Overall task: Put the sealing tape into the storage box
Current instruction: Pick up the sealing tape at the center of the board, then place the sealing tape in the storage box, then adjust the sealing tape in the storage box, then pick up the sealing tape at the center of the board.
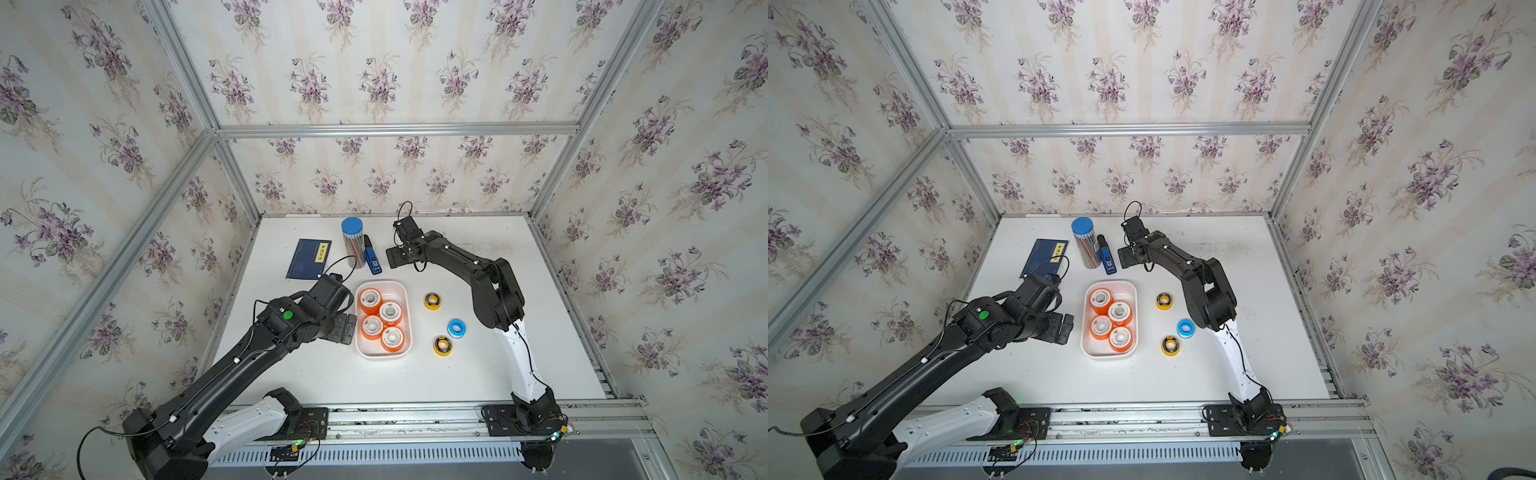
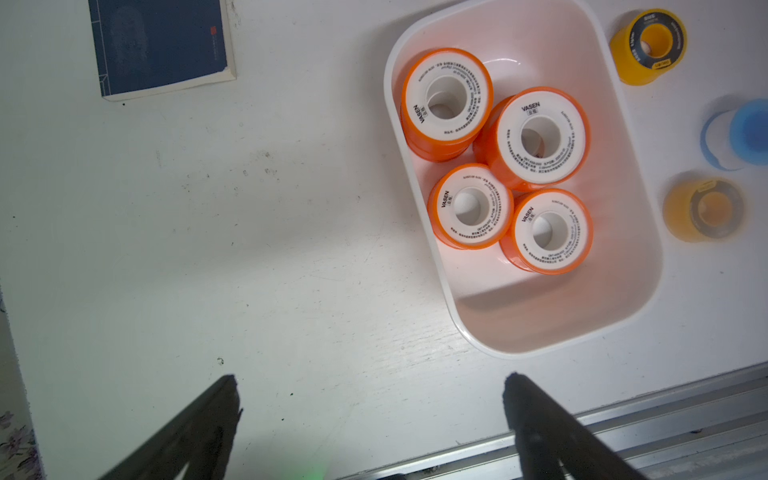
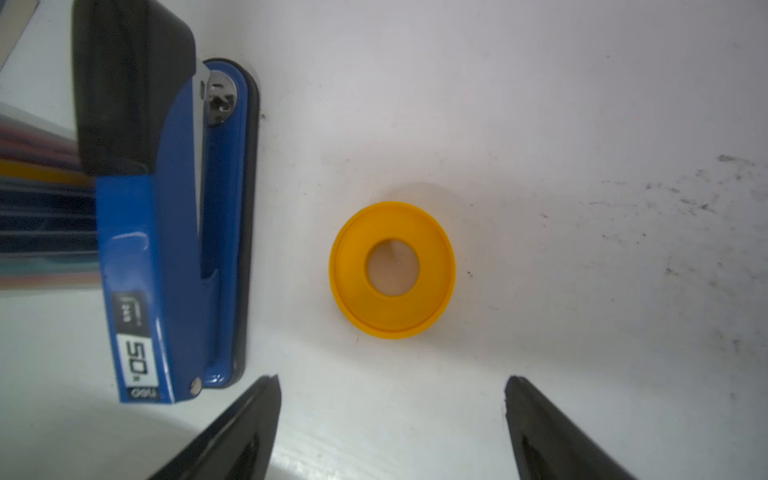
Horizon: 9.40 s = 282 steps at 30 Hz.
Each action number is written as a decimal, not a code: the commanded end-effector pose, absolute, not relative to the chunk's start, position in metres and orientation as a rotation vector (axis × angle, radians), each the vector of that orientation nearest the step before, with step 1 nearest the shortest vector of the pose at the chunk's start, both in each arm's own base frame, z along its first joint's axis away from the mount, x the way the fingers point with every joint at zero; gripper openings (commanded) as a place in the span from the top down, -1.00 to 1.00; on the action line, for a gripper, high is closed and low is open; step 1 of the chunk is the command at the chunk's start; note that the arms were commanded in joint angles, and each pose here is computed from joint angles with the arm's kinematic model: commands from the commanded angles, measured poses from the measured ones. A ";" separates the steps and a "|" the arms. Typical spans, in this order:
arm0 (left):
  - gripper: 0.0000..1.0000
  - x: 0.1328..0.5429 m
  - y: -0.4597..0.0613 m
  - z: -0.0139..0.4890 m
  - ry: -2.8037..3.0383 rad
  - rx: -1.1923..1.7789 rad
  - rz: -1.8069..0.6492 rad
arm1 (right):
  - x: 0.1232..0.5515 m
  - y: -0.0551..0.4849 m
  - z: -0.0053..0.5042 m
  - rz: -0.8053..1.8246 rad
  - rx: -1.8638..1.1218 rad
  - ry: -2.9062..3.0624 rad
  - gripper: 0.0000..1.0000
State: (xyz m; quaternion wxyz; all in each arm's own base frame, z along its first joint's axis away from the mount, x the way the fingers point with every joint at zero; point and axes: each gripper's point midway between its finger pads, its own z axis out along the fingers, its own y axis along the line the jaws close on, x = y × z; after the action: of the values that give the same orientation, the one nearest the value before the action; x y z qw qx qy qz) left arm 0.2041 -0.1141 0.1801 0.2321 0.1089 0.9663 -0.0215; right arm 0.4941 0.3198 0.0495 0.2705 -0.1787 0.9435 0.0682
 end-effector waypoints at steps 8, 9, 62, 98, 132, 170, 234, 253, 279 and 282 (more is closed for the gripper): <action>-0.98 0.206 -0.114 0.180 2.652 0.304 -0.048 | 0.511 0.324 0.030 0.120 -0.512 2.540 -0.62; -0.98 0.206 -0.114 0.179 2.652 0.306 -0.047 | 0.512 0.326 0.028 0.120 -0.516 2.540 -0.61; -0.98 0.204 -0.106 0.192 2.634 0.334 -0.001 | 0.377 0.302 0.150 0.379 -0.395 2.512 0.09; -0.99 0.203 -0.097 0.198 2.566 0.309 0.002 | 0.230 0.411 0.062 0.382 -0.883 2.532 -0.10; -0.99 0.203 -0.096 0.196 2.570 0.302 0.009 | 0.225 0.412 0.075 0.288 -0.897 2.473 -0.26; -0.65 0.207 -0.143 0.189 2.615 0.351 -0.265 | 0.233 0.355 0.164 0.359 -0.713 2.262 -0.31; 0.39 0.252 -0.205 0.052 2.948 0.494 -0.058 | 0.258 0.193 0.072 0.378 -0.187 2.407 -0.29; 0.44 0.243 -0.193 0.022 3.021 0.495 0.036 | 0.257 0.193 0.072 0.380 -0.188 2.408 -0.29; 0.39 0.253 -0.197 0.091 2.910 0.470 -0.034 | 0.257 0.191 0.074 0.379 -0.179 2.400 -0.29; 0.39 0.254 -0.200 0.102 2.885 0.460 -0.073 | 0.257 0.191 0.075 0.380 -0.175 2.396 -0.29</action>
State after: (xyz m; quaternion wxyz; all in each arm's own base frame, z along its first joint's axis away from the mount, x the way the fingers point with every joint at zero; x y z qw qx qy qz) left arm 0.2570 -0.2043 0.0943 0.1090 0.1580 0.9810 -0.0269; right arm 0.2556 0.1915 0.0723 0.3405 -0.0717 0.9259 0.1469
